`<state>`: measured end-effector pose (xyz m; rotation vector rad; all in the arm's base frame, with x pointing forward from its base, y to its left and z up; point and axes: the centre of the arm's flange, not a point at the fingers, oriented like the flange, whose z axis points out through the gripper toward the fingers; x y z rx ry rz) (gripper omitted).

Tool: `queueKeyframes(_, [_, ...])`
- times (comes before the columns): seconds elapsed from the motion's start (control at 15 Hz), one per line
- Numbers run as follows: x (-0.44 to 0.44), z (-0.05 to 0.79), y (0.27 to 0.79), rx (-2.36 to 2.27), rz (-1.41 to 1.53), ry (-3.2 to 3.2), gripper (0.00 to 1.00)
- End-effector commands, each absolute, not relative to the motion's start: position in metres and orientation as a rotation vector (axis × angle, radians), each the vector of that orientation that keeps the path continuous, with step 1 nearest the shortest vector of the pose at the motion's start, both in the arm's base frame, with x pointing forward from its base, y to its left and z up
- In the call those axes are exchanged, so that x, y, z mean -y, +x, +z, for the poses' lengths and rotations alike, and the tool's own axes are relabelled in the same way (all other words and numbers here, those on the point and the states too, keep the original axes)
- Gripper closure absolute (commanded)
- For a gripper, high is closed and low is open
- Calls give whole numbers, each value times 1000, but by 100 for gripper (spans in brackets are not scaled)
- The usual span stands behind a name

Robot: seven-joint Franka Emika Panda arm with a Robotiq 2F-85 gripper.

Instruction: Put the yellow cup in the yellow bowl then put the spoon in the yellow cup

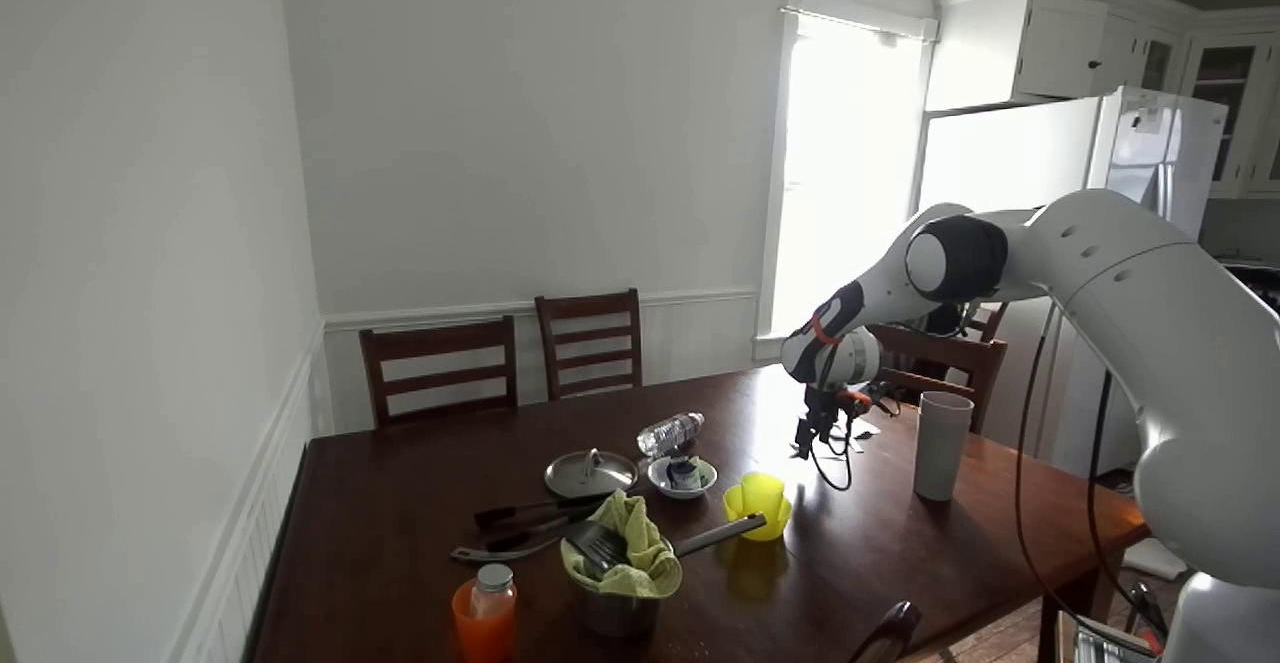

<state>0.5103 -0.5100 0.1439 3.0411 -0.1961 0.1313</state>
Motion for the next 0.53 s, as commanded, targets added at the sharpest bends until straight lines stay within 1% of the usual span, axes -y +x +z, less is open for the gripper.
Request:
queueKeyframes(0.0, [523,131,516,67,147,3035,0])
queueKeyframes(0.47, [531,119,519,-49,128,3036,0])
